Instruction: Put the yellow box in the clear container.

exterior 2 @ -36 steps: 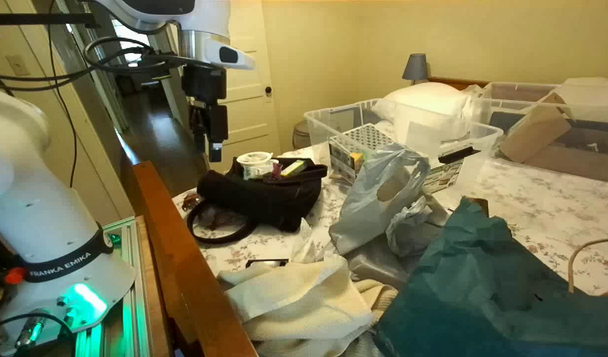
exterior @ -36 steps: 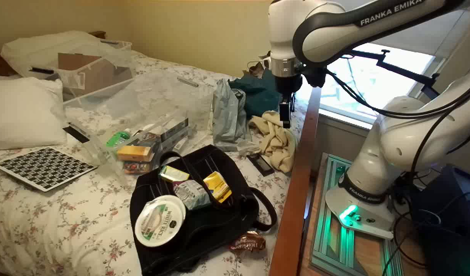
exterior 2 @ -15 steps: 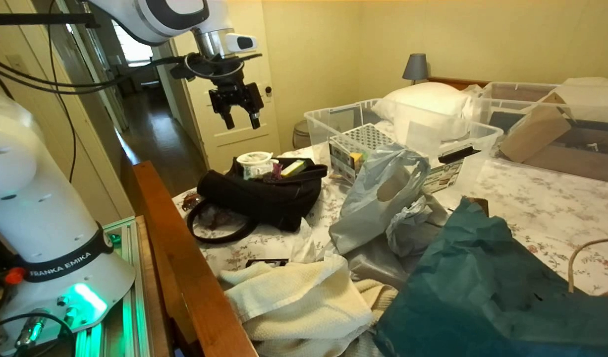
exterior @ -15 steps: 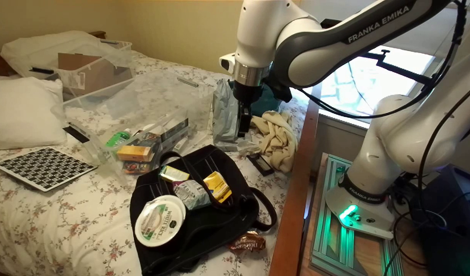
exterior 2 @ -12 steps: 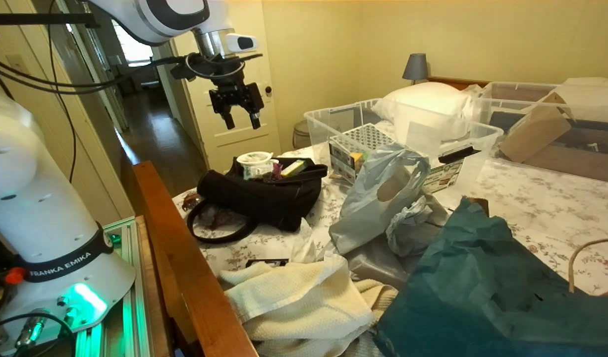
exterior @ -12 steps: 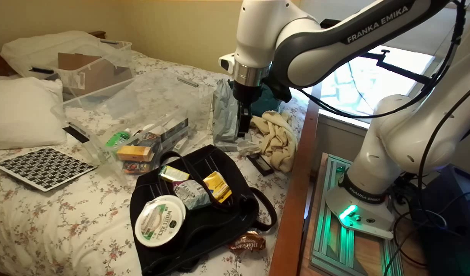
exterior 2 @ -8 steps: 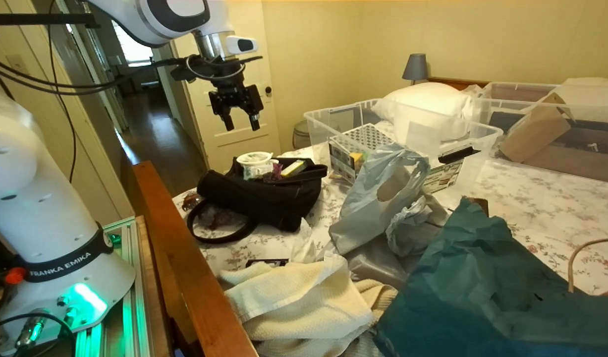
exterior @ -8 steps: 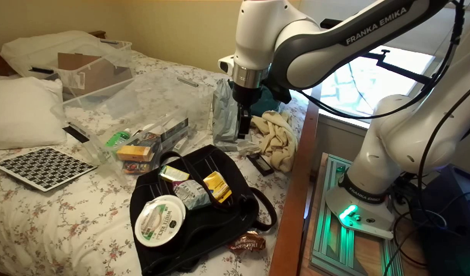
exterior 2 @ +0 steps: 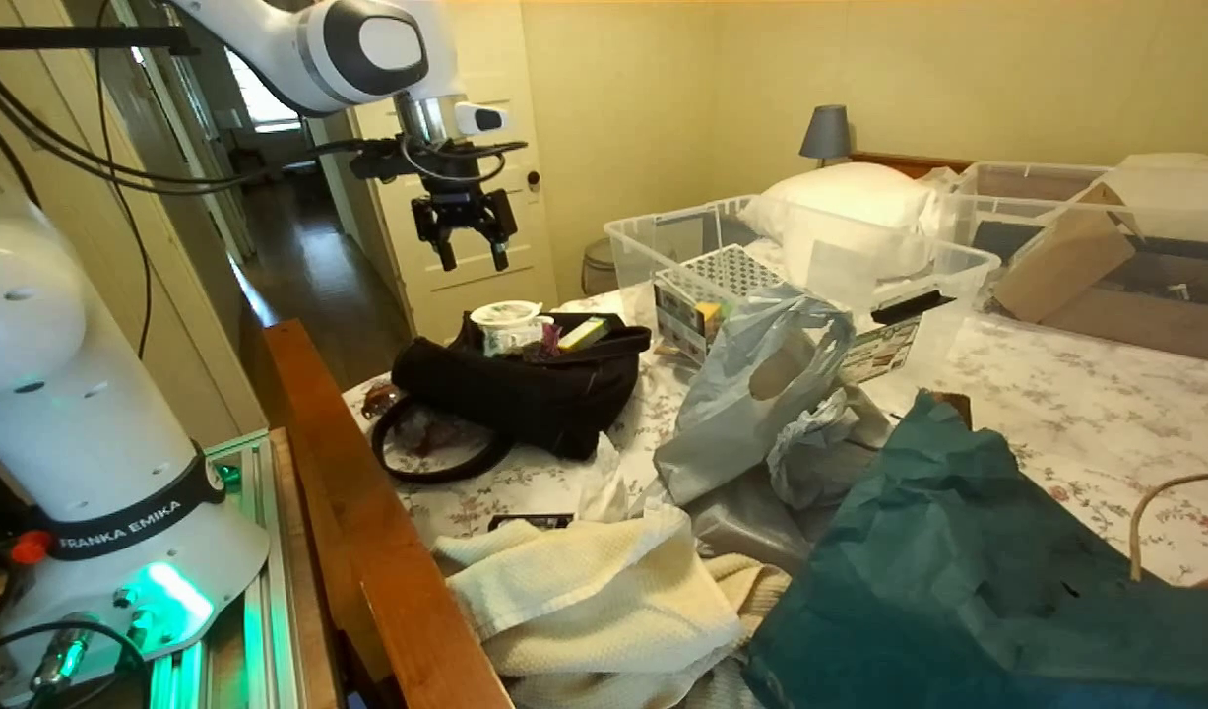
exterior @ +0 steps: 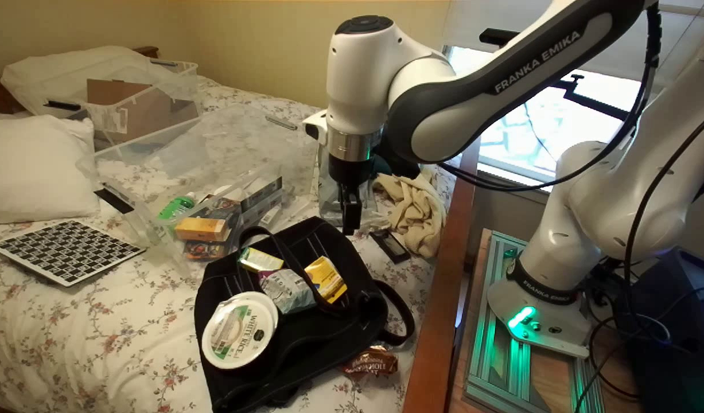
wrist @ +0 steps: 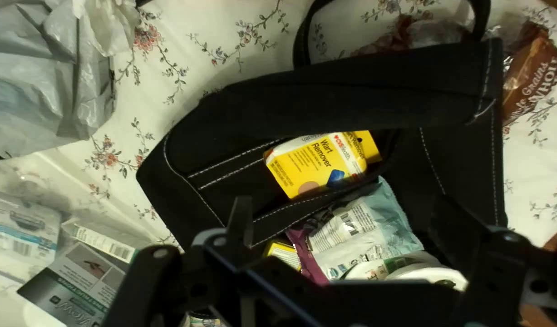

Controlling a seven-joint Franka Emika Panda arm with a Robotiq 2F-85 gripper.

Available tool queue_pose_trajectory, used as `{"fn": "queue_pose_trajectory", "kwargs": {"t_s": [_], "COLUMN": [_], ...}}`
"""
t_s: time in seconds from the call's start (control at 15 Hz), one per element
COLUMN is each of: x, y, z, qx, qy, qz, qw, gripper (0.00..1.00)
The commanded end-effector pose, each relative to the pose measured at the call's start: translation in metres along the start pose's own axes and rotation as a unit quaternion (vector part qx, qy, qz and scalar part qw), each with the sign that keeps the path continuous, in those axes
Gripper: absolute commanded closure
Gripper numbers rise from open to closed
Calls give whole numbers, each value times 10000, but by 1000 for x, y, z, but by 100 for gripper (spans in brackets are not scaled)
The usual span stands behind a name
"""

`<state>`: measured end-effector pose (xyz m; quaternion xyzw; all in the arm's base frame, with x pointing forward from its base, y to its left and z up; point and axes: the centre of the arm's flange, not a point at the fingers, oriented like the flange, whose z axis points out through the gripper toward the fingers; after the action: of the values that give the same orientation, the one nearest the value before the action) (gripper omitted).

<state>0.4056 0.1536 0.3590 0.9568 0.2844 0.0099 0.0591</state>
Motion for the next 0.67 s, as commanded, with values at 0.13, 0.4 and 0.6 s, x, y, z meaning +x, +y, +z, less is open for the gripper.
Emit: {"fn": "queue_pose_trajectory", "kwargs": {"t_s": [0.13,0.4,0.6], "x": [44,34,41], "y": [-10,-11,-11], "z": [38,48,61], "qx": [409,351,414], "qy": [-130,-286,-387], "qz": [-463,-471,-509], "qw": [9980,9979,9971], "gripper": [0,0,0]}}
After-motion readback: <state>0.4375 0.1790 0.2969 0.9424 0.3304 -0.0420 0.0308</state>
